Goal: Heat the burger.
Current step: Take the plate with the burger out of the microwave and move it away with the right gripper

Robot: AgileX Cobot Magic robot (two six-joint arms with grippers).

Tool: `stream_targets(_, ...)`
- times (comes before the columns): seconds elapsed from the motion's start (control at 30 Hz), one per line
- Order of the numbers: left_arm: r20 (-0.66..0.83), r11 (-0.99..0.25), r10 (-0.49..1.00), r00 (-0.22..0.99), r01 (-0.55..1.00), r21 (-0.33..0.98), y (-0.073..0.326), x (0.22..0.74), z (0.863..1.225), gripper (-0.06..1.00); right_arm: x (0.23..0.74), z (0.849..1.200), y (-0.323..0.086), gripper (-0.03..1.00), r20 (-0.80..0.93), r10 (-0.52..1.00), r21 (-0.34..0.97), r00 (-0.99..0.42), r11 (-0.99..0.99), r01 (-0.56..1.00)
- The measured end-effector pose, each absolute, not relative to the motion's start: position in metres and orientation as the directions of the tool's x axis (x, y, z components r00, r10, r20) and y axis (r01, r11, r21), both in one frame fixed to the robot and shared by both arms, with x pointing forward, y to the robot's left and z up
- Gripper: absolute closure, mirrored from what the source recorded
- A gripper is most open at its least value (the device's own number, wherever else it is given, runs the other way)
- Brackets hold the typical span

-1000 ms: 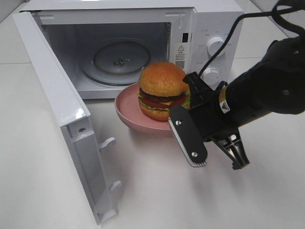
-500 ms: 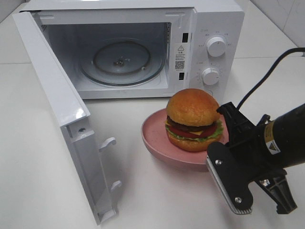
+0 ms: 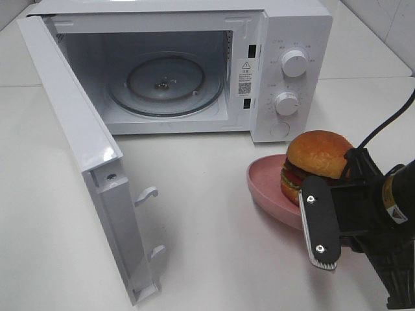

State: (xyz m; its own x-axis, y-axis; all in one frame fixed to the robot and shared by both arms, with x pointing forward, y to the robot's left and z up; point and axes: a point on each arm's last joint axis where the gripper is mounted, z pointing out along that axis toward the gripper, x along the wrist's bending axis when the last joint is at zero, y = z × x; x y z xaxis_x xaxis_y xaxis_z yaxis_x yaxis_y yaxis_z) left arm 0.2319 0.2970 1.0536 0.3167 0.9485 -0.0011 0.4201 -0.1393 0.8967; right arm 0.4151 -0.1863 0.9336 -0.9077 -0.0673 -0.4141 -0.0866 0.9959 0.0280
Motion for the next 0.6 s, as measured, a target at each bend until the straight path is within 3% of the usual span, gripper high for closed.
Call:
stream_targets(0.1, -0.001, -0.139, 0.949, 0.317, 0.420, 0.897, 0.297, 0.232, 1.054, 0.94, 0.417, 0.934, -0.190, 0.88, -0.414, 0.009, 0.038, -0.910, 0.999, -0.007)
stream_targets(0.33, -0.001, -0.139, 0.949, 0.317, 0.420, 0.897, 0.297, 0.232, 1.054, 0.94, 0.434, 0.934, -0.224, 0.88, -0.410, 0.358, 0.117, -0.839, 0.933, 0.341)
stream_targets(0.6, -0.001, -0.139, 0.949, 0.317, 0.420, 0.897, 0.297, 0.232, 1.054, 0.94, 0.447, 0.934, -0.247, 0.88, -0.408, 0.510, 0.165, -0.757, 0.857, 0.488)
